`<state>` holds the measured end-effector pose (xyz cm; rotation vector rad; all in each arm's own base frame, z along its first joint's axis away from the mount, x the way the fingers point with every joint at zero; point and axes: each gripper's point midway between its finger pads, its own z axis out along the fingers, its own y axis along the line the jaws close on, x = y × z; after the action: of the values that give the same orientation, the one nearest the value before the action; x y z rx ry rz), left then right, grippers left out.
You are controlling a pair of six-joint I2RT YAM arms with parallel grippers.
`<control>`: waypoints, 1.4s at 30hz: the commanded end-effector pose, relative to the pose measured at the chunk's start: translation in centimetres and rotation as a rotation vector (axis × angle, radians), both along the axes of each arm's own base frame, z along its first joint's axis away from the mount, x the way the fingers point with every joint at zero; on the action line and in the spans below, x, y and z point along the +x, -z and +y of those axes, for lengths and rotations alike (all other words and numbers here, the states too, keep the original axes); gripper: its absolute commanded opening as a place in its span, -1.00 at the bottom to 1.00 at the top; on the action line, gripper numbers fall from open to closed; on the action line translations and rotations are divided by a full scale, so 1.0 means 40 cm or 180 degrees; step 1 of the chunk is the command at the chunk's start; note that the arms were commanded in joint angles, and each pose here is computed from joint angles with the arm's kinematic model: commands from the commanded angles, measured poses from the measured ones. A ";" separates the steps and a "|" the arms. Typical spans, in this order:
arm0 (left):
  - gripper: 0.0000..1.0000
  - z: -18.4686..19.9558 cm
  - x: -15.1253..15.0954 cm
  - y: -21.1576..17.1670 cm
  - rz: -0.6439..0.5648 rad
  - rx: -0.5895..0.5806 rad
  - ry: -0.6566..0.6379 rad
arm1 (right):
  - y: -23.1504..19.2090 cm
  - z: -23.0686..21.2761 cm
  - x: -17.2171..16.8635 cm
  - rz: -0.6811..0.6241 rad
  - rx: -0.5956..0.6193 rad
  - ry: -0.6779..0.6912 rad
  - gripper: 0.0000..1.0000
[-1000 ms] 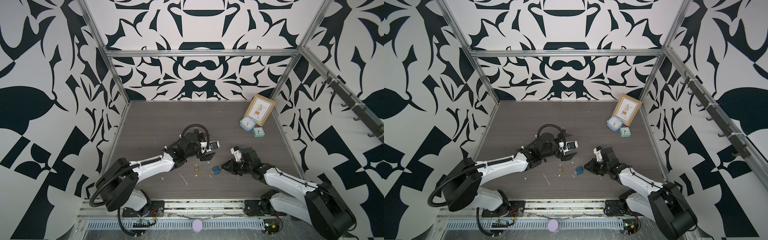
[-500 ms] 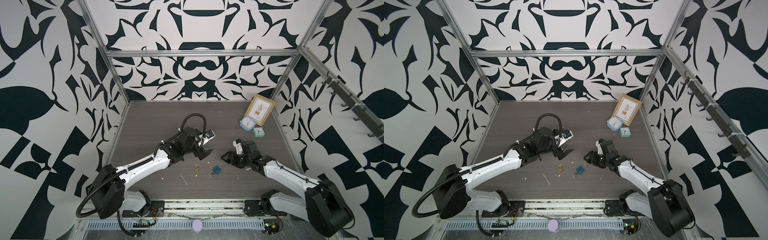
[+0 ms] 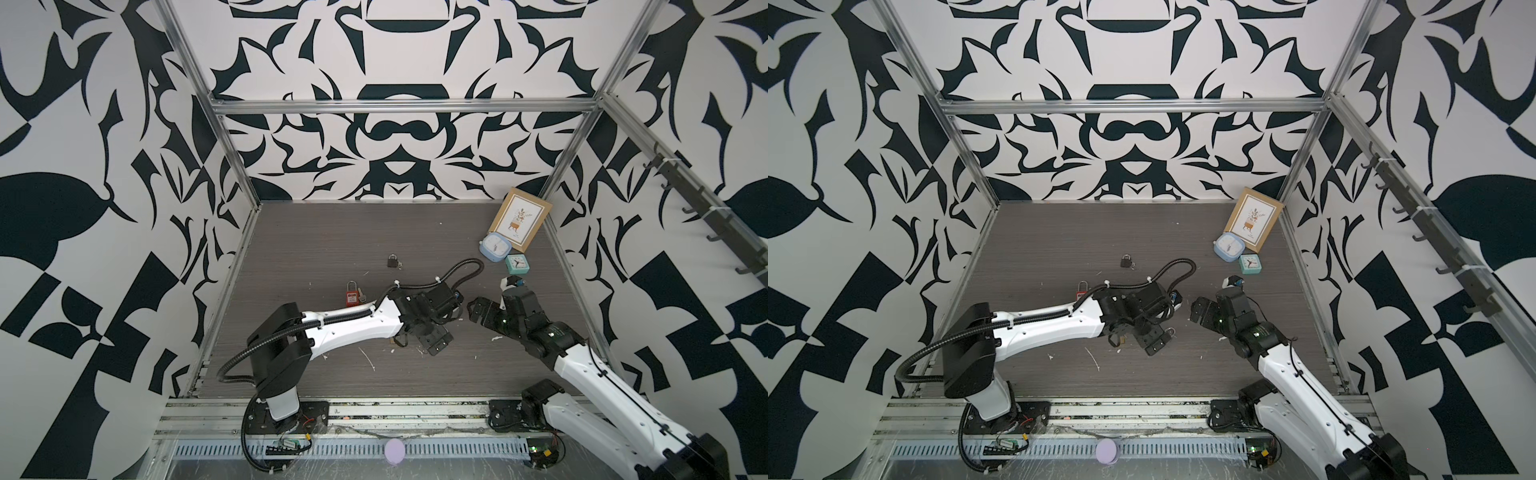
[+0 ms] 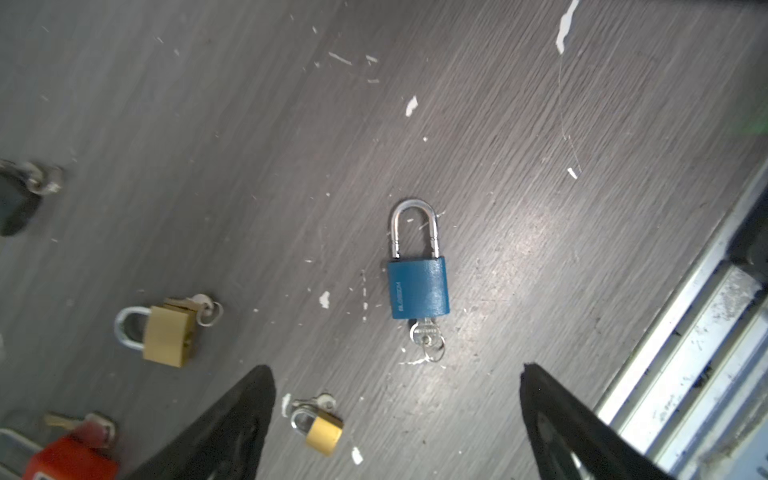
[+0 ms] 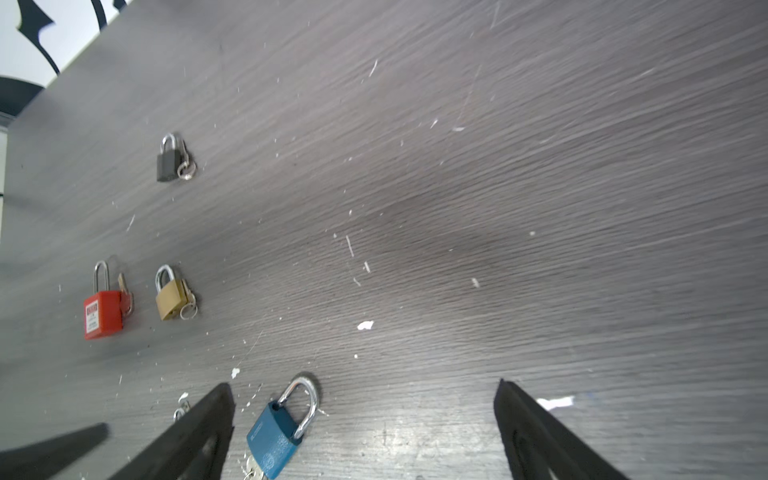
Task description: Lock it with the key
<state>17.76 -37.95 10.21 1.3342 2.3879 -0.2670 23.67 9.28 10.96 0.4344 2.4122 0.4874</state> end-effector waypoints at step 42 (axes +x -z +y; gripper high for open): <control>0.17 -0.017 -0.010 0.222 0.0711 0.0433 -0.0017 | 0.009 -0.053 -0.011 -0.0109 -0.0200 0.0234 0.98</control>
<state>18.16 -39.29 2.39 1.3857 2.5890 -0.3091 22.61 7.54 9.81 0.4661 2.4047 0.3980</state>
